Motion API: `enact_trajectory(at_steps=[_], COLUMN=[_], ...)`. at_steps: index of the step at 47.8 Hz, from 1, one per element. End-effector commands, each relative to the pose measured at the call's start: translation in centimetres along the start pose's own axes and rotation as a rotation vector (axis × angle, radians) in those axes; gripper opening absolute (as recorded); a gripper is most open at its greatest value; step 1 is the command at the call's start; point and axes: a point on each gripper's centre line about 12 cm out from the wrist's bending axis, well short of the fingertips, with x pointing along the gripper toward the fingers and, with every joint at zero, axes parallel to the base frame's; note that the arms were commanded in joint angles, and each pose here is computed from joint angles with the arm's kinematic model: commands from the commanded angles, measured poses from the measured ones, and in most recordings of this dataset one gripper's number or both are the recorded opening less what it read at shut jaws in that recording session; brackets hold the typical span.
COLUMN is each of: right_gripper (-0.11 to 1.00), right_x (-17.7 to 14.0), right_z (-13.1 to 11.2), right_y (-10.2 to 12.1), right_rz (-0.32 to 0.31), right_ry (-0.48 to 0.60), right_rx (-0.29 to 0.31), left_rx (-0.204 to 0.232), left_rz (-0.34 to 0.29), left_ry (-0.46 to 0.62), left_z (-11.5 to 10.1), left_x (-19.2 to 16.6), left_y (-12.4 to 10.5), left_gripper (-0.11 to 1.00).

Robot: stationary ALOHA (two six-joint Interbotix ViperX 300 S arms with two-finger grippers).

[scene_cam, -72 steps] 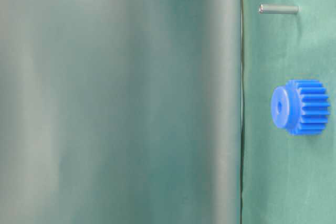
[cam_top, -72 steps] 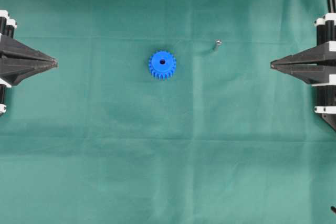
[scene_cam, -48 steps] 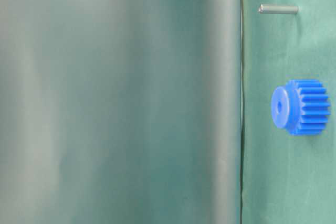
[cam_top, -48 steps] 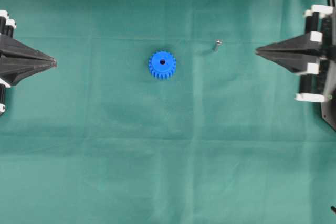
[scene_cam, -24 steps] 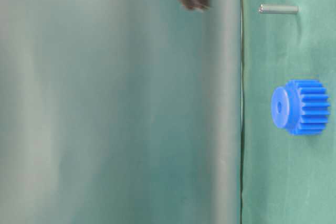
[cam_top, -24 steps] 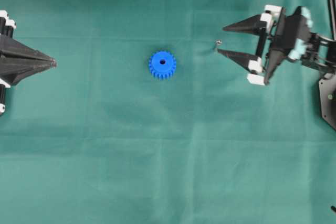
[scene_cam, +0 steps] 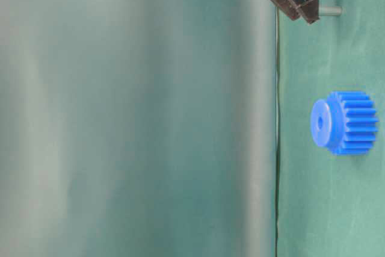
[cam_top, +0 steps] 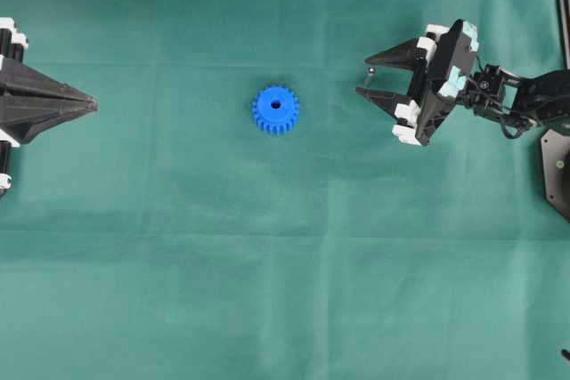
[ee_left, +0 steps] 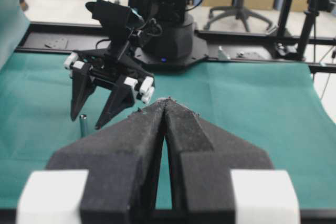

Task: Insert the shaft placed at a random location into the center hole of the small gear at another random location.
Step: 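Lower the right gripper over the shaft and close on it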

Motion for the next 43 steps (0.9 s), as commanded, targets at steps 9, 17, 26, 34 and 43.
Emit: enact_trajectory(at_steps=[9,17,26,34,43], right_gripper=[0.54,0.40,0.14,0.14,0.14], right_x=[0.11,0.08,0.01,0.07,0.01], right_z=[0.79,0.69,0.56,0.69,0.86], right_y=[-0.07,-0.03,-0.10,-0.03,-0.03], right_rz=[-0.002,-0.001,-0.003,-0.001,-0.001], right_ry=[-0.043,-0.037,-0.031,-0.035,-0.038], right_rx=[0.021,0.022,0.022,0.022,0.025], left_rx=[-0.001,-0.003,-0.003,-0.003,-0.006], left_rz=[0.002,0.004,0.002,0.004,0.004], left_ry=[-0.006,-0.006,-0.003,0.001,0.006], left_z=[0.21,0.18,0.10,0.05,-0.01], left_x=[0.12,0.08,0.07,0.07,0.07], left_y=[0.03,0.06,0.04,0.06,0.07], left_gripper=[-0.01,-0.01,-0.01,-0.01,-0.01])
